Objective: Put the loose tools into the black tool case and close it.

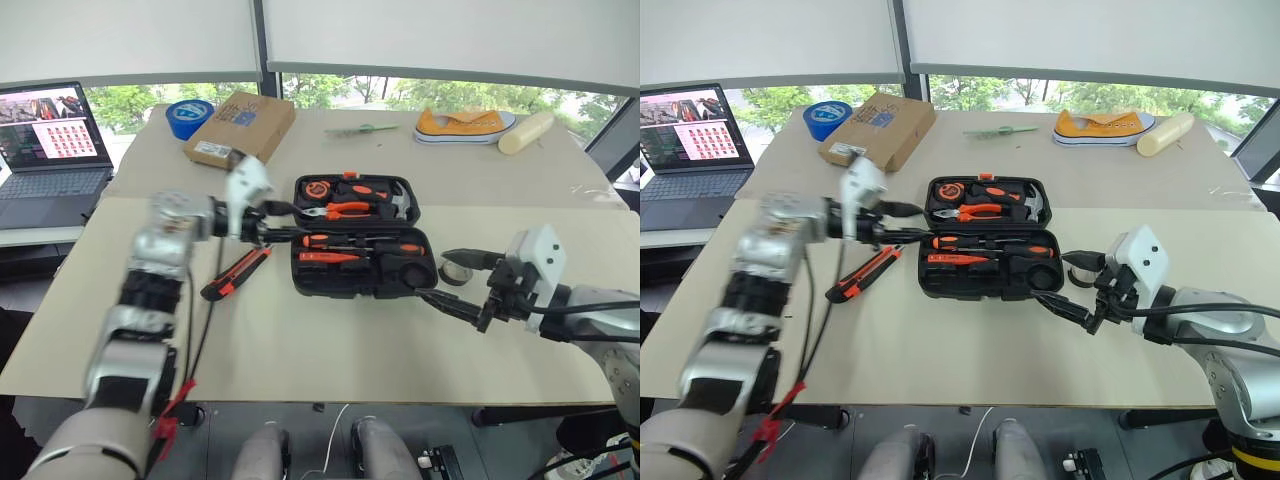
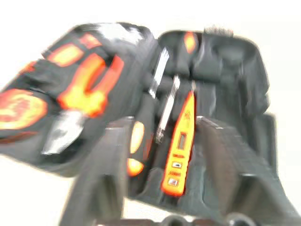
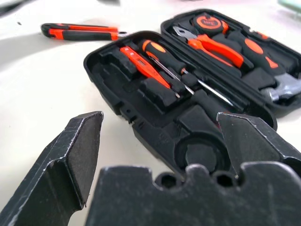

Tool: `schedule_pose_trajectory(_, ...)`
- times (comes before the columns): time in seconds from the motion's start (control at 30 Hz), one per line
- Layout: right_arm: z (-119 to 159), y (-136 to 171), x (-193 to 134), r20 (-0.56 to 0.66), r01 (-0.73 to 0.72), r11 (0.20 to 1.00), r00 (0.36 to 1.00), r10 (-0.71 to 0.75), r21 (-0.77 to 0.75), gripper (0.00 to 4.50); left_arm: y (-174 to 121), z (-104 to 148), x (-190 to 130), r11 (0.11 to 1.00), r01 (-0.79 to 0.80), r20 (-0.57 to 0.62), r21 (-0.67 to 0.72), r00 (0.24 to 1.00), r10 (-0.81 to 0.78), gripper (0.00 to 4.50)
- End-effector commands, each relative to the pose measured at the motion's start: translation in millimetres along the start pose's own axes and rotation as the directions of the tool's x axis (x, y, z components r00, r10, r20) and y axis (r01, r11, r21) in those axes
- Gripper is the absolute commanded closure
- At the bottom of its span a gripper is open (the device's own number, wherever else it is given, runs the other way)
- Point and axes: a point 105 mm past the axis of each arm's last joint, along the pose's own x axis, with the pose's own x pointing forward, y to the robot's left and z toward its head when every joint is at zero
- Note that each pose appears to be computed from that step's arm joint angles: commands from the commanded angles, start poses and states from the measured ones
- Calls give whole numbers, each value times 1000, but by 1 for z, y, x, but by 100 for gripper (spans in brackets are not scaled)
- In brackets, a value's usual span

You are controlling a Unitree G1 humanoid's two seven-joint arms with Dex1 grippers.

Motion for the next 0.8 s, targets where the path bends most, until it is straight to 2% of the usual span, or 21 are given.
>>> schedule_pose_trajectory(0.03, 18, 2, -2, 36, -84, 995, 996, 86, -45, 0, -13, -15, -69, 988, -141, -83, -68, 987, 135, 24)
schedule_pose_trajectory(0.07, 19, 4, -2, 34, -110, 993, 993, 112, -49, 0, -16, -24, -84, 978, -187, -126, -90, 976, 175, 6)
schedule_pose_trajectory(0.17, 22, 10, 0, 30, -195, 979, 980, 197, -55, 0, -22, -59, -127, 930, -350, -279, -116, 910, 308, 6)
schedule_pose_trajectory(0.27, 25, 12, 4, 33, -231, 971, 972, 233, -61, 0, -30, -71, -138, 910, -396, -339, -126, 879, 335, 6)
schedule_pose_trajectory(0.47, 25, 13, 9, 32, -245, 967, 968, 247, -64, 0, -30, -65, -114, 927, -357, -331, -115, 894, 303, 6)
schedule_pose_trajectory(0.7, 25, 21, 10, 28, -260, 964, 965, 262, -62, 0, -23, -71, -63, 966, -242, -411, -96, 893, 183, 6)
schedule_pose_trajectory(0.8, 24, 26, 11, 26, -263, 963, 964, 265, -61, 0, -6, -83, -46, 958, -282, -459, -54, 859, 227, 6)
